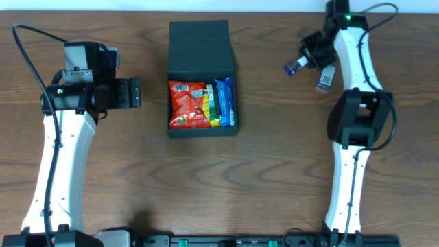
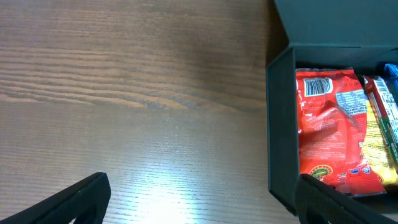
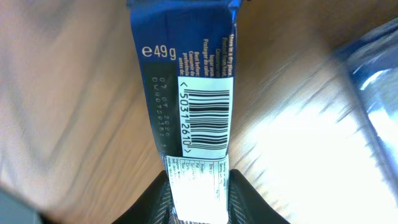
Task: Pack container
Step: 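Move the right gripper to the purple bar and grasp it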
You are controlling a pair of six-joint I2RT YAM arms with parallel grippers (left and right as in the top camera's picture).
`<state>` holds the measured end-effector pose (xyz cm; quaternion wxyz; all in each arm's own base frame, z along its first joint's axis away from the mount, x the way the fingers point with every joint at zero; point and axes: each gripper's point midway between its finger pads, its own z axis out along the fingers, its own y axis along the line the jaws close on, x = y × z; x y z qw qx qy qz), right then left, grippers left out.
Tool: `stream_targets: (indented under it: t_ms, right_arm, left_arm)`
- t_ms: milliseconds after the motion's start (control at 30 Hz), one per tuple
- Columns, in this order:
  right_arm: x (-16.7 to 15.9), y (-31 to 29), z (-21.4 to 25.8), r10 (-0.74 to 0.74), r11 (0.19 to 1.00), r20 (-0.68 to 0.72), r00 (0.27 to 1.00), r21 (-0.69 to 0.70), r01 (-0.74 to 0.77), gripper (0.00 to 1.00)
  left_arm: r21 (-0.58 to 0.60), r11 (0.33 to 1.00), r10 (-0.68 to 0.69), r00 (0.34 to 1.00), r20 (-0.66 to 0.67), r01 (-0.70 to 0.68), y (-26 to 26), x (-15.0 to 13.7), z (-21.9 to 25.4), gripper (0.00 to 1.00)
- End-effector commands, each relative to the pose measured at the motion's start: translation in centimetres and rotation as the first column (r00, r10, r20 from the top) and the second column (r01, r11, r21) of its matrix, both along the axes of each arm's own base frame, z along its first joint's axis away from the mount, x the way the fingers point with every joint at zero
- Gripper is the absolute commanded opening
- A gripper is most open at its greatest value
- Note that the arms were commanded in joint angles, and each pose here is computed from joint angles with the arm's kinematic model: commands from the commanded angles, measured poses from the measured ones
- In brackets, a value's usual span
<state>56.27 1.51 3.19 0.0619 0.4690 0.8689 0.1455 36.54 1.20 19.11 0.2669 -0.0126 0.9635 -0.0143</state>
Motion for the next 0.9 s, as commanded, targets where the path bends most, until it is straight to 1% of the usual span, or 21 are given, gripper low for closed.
stream_targets:
  t_ms: [0,133,233,267,333,367,433,467,500,567,600,667,800,867]
  right_arm:
    - [1.2,2.9,3.7,0.193,0.980,0.106,0.975,-0.071,-0.186,0.27]
    - [0.9,6.9,8.6,0.367,0.928,0.188,0.911,-0.134,-0.347,0.29]
    - [-0.1,10.0,11.9,0.496,0.866,0.225,0.839,-0.206,-0.456,0.29]
    - [-0.5,10.6,12.5,0.532,0.841,0.217,0.818,-0.247,-0.481,0.29]
    - [-1.9,12.0,13.9,0.620,0.766,0.172,0.765,-0.345,-0.543,0.29]
    - [-2.7,12.5,14.4,0.633,0.749,0.150,0.760,-0.366,-0.552,0.29]
    - [-4.0,14.3,15.2,0.660,0.728,0.145,0.737,-0.365,-0.580,0.27]
    - [-4.8,15.2,15.8,0.685,0.705,0.136,0.716,-0.373,-0.603,0.27]
    - [-5.2,15.3,16.1,0.696,0.689,0.121,0.708,-0.393,-0.609,0.29]
    - [-5.2,14.5,16.2,0.684,0.681,0.093,0.723,-0.437,-0.588,0.37]
    - [-4.8,13.5,15.9,0.664,0.686,0.077,0.743,-0.458,-0.565,0.40]
    - [-4.1,12.1,14.9,0.632,0.697,0.054,0.773,-0.477,-0.536,0.44]
    - [-3.1,9.7,10.9,0.581,0.712,-0.017,0.814,-0.476,-0.517,0.53]
    - [-3.0,9.6,8.9,0.558,0.727,-0.038,0.829,-0.460,-0.510,0.54]
  left_arm:
    - [0.012,1.000,-0.003,1.000,0.013,0.002,0.2,0.4,0.5,0.95]
    - [0.012,1.000,-0.003,1.000,0.013,0.002,0.2,0.4,0.5,0.95]
    - [0.012,1.000,-0.003,1.000,0.013,0.003,0.2,0.4,0.5,0.96]
    - [0.012,1.000,-0.003,1.000,0.013,0.003,0.2,0.4,0.5,0.95]
    - [0.012,1.000,-0.003,1.000,0.013,0.003,0.2,0.4,0.5,0.95]
    - [0.012,1.000,-0.003,1.000,0.013,0.003,0.2,0.4,0.5,0.95]
    - [0.011,1.000,-0.003,1.000,0.013,0.003,0.2,0.4,0.5,0.95]
    - [0.009,1.000,-0.005,1.000,0.013,0.005,0.2,0.4,0.5,0.95]
    - [0.005,1.000,-0.007,1.000,0.013,0.007,0.1,0.4,0.6,0.95]
    - [0.005,1.000,-0.007,1.000,0.012,0.007,0.1,0.4,0.5,0.95]
    - [0.005,1.000,-0.007,1.000,0.011,0.007,0.1,0.4,0.5,0.95]
    - [0.004,1.000,-0.007,1.000,0.007,0.007,0.1,0.3,0.5,0.95]
    - [0.004,1.000,-0.007,1.000,0.003,0.007,0.1,0.2,0.4,0.95]
    - [0.004,1.000,-0.007,1.000,0.003,0.007,0.1,0.2,0.4,0.95]
